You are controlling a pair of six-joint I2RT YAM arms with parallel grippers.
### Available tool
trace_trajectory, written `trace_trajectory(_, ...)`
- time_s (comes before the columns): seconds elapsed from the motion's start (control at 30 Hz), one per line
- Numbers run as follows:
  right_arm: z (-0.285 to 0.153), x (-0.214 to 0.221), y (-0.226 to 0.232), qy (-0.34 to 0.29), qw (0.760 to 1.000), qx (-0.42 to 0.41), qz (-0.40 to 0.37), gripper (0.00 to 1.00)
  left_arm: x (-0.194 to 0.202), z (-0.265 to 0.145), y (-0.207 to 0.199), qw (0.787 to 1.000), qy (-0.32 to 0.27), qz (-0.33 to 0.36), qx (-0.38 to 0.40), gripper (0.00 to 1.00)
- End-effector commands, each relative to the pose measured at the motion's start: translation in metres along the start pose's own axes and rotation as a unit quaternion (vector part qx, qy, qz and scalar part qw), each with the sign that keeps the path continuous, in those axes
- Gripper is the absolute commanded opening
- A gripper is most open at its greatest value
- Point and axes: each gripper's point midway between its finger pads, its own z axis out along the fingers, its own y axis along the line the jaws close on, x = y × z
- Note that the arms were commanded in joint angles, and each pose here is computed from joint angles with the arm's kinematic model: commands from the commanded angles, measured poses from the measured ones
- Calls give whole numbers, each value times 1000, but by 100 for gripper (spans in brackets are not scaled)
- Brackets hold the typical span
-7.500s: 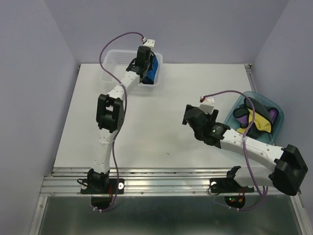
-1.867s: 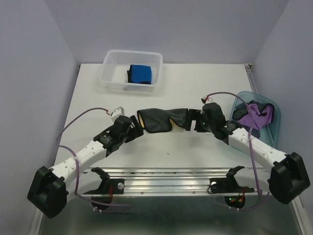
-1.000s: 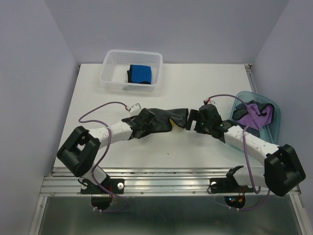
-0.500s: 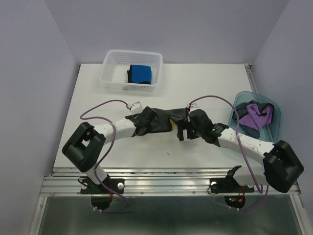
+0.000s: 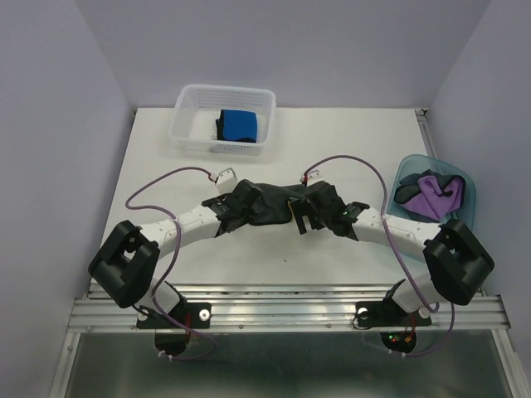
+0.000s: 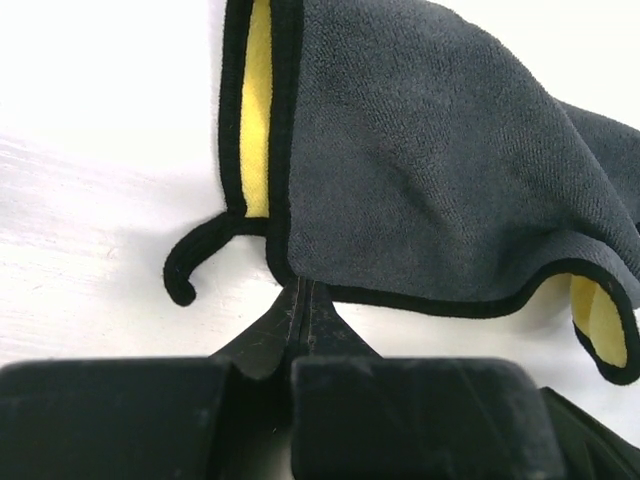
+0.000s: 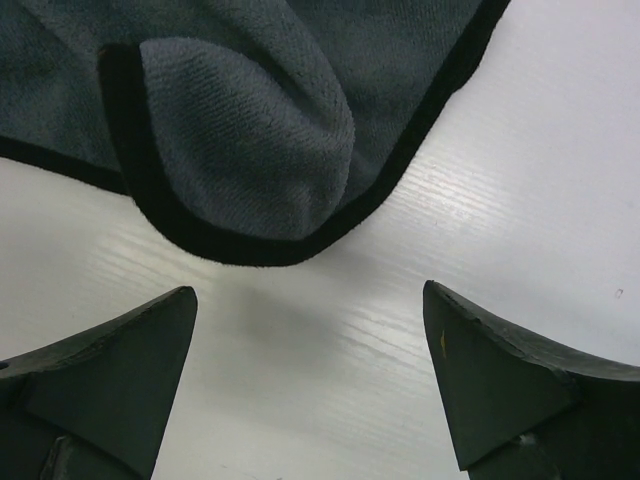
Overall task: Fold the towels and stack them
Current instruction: Flatten out the crumpled towel
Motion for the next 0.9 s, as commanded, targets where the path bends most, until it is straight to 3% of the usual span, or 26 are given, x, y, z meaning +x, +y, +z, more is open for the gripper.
trace_trajectory(0.0, 2, -42, 5, -54, 998, 5, -4, 98, -3, 0, 0, 1000, -8, 9, -6, 0)
trace_trajectory(0.1, 4, -44, 4, -59, 998, 11, -1, 79, 7, 10, 4, 999, 11, 19, -29, 9)
trace_trajectory(0.13, 4, -45, 3, -62, 998, 17, 1, 60, 9, 12, 5, 999, 15, 20, -33, 18)
trace_trajectory(0.23, 4, -48, 3, -68, 998, 18, 2, 32, 14, 17, 5, 999, 24, 22, -41, 33)
trace_trajectory(0.3, 4, -48, 3, -68, 997, 18, 5, 24, 15, 18, 7, 998, 25, 22, -47, 40)
trace_trajectory(0.47, 5, -46, 7, -63, 998, 6, 2, 13, 12, 20, 9, 998, 19, 15, -58, 47)
trace_trajectory(0.87, 8, -38, 9, -52, 999, 1, 1, 12, 1, 37, 5, 996, 1, 19, -85, 47)
